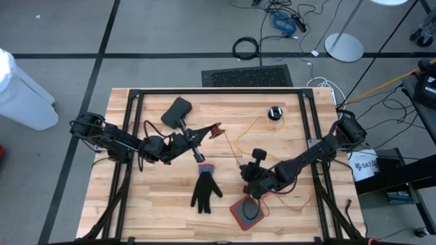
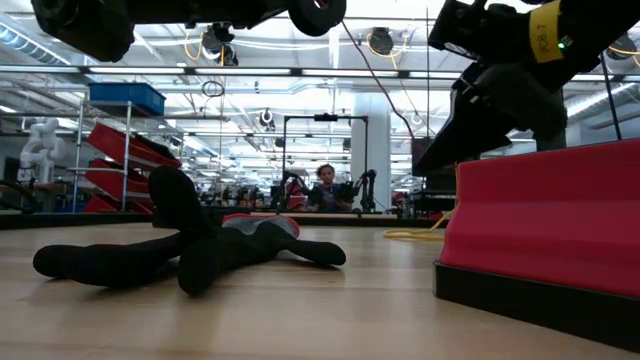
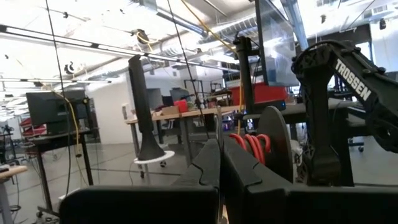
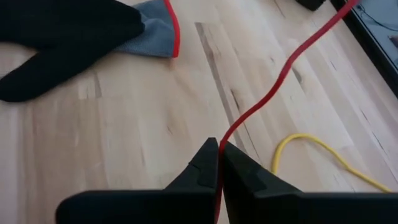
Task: Coil cords
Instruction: Coil the red wire onto the black spool
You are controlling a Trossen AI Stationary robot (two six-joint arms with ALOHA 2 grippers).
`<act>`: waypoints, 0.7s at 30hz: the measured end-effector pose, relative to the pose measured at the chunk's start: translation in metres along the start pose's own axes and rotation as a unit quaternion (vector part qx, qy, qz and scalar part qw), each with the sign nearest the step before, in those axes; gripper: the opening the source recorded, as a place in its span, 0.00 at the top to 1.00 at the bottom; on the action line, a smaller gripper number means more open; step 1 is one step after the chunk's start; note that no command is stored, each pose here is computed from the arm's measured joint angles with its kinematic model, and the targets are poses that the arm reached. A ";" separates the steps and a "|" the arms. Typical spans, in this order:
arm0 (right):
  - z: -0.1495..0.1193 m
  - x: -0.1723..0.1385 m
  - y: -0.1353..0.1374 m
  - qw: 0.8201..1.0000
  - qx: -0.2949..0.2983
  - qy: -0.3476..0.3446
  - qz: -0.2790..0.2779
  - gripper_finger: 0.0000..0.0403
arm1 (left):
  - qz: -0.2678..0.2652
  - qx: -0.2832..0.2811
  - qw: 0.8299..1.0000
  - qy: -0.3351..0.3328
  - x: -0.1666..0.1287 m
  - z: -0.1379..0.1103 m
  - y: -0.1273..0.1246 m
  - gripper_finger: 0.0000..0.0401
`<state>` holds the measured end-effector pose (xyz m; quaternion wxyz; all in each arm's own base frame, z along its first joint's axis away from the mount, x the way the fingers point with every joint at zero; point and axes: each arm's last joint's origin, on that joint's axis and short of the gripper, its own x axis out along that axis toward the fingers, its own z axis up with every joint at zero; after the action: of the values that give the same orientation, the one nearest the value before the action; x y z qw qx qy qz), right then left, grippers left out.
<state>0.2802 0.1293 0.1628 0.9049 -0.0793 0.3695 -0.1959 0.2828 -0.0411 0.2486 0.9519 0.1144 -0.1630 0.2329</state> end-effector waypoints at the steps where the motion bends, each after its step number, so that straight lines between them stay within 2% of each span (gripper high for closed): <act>1: 0.000 -0.001 0.001 1.000 -0.001 -0.001 0.001 1.00 | -0.001 0.000 1.000 0.000 0.000 0.000 0.000 1.00; 5: -0.002 -0.003 0.001 1.000 -0.007 0.002 0.001 0.95 | -0.001 0.000 1.000 0.000 0.000 0.000 0.000 1.00; 11: -0.005 -0.004 0.002 1.000 0.002 0.008 -0.007 0.84 | -0.005 0.000 1.000 -0.002 0.000 0.000 0.000 1.00; 21: 0.009 -0.011 0.006 1.000 -0.007 -0.008 0.004 0.71 | -0.011 0.000 1.000 -0.004 0.000 0.000 -0.001 1.00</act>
<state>0.2808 0.1398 0.1744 0.9078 -0.0854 0.3642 -0.1894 0.2830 -0.0419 0.2486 0.9538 0.1175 -0.1655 0.2215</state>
